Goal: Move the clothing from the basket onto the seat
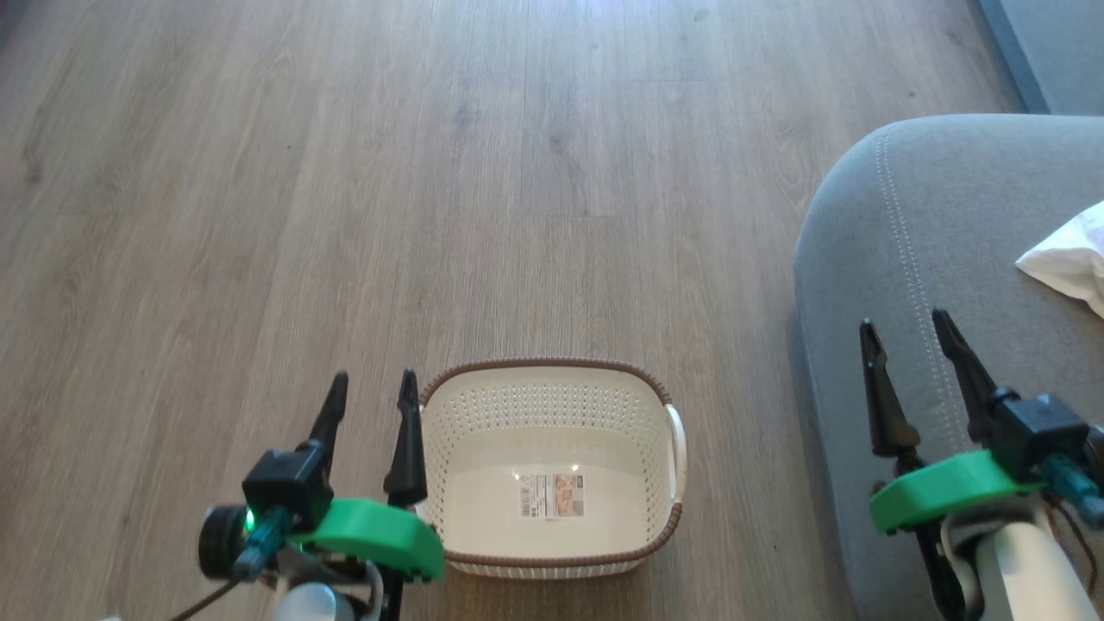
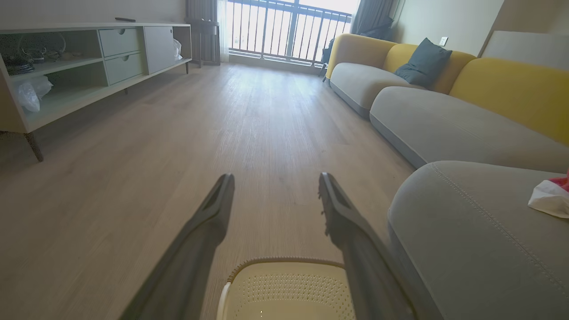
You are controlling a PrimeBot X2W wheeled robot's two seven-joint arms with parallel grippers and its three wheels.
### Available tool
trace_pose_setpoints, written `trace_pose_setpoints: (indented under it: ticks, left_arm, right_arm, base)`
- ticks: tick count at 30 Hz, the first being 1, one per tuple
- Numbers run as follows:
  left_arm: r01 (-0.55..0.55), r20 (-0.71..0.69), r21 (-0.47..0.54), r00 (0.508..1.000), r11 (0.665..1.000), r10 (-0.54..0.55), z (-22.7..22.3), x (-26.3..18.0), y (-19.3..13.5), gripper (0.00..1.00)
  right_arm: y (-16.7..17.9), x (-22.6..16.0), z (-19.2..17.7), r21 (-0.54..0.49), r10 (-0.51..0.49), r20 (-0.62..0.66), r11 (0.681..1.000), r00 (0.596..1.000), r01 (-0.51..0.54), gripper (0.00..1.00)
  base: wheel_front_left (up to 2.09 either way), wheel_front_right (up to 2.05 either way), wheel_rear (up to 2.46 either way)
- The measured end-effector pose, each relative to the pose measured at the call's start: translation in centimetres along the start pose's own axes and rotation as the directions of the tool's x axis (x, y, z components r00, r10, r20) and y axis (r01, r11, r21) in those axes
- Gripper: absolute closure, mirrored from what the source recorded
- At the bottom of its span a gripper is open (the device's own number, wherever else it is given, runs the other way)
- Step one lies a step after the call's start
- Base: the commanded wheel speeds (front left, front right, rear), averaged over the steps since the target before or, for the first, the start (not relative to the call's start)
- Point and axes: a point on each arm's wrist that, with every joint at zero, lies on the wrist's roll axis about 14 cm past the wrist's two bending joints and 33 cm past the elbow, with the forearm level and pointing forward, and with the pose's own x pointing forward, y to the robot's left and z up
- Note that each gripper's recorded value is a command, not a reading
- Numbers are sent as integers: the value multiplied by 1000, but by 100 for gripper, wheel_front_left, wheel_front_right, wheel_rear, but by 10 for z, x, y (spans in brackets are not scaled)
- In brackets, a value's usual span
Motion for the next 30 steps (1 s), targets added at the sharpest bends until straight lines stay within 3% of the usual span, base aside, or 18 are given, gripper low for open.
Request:
trace_pose_setpoints:
  ticks: [8, 30]
  left_arm:
    - [6, -81, -41, 997, 999, -9, -24, -13, 4, 0]
    - [27, -64, -37, 998, 999, -30, -20, -10, 1, 0]
  right_arm:
    - [-9, -20, -12, -12, -54, -39, 998, 998, 53, 0]
    - [-8, -26, -11, -15, -61, -39, 998, 997, 60, 0]
  base:
    - [0, 0, 0]
    - [0, 0, 0]
